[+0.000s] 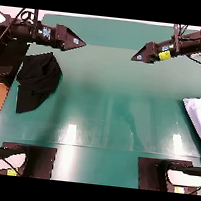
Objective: Fold the shirts.
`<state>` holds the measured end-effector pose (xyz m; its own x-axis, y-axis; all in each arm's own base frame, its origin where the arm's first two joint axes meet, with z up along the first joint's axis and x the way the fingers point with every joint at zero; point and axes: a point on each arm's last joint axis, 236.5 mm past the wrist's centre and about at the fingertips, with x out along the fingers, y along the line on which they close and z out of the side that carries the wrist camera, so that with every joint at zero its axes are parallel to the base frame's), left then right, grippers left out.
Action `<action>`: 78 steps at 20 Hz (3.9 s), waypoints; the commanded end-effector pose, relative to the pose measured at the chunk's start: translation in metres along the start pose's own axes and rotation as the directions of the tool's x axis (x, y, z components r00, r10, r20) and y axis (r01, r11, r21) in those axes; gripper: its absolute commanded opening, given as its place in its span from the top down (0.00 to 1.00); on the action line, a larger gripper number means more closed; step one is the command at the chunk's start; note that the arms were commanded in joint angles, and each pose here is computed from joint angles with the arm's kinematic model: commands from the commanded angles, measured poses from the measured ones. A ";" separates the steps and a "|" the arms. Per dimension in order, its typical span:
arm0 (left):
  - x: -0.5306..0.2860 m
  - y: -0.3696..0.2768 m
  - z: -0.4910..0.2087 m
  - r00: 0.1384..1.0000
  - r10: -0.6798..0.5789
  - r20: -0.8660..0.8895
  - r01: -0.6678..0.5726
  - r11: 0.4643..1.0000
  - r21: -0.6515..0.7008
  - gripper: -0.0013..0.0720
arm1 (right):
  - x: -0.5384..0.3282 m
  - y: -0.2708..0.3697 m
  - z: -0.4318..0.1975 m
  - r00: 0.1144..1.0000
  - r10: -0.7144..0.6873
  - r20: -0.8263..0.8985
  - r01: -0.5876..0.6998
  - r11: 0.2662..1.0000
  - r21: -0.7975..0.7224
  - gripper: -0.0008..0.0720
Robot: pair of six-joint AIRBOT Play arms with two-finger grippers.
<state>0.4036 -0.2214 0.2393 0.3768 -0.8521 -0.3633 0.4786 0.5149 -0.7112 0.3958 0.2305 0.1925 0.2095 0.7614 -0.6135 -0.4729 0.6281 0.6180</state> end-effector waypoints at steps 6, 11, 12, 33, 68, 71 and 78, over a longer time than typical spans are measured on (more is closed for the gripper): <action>-0.179 0.235 -0.018 0.784 0.621 0.009 -0.555 0.707 -0.439 0.04 | -0.029 -0.036 0.000 0.999 -0.044 0.016 0.042 0.996 0.075 0.73; -0.244 0.318 -0.109 0.655 0.741 -0.147 -0.623 0.420 -0.660 0.04 | -0.042 -0.054 0.005 0.996 -0.072 0.046 0.067 0.992 0.106 0.63; -0.254 0.329 -0.124 0.607 0.772 -0.191 -0.666 0.362 -0.652 0.04 | -0.042 -0.054 0.005 0.996 -0.073 0.045 0.068 0.992 0.106 0.63; -0.091 0.144 0.051 0.988 0.073 0.139 -0.022 0.940 -0.340 0.96 | -0.027 -0.067 0.015 0.989 -0.099 0.107 0.080 0.983 0.163 0.63; -0.014 0.206 -0.153 0.756 0.566 -0.328 -0.599 0.801 0.002 0.95 | 0.179 -0.044 -0.153 0.971 0.161 -0.179 -0.087 0.929 0.361 0.27; -0.014 0.206 -0.153 0.756 0.566 -0.329 -0.599 0.801 0.001 0.95 | 0.216 -0.037 -0.154 0.967 0.161 -0.199 -0.084 0.935 0.346 0.27; -0.014 0.206 -0.154 0.756 0.565 -0.330 -0.593 0.805 0.019 0.95 | 0.239 -0.056 -0.120 0.993 0.072 -0.098 -0.035 0.940 0.338 0.27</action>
<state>0.3752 -0.1185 0.0054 0.2929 -0.3850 -0.8752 0.1637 0.9220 -0.3509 0.3437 0.3553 -0.0427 -0.0059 0.7974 -0.6034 -0.1720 0.5936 0.7862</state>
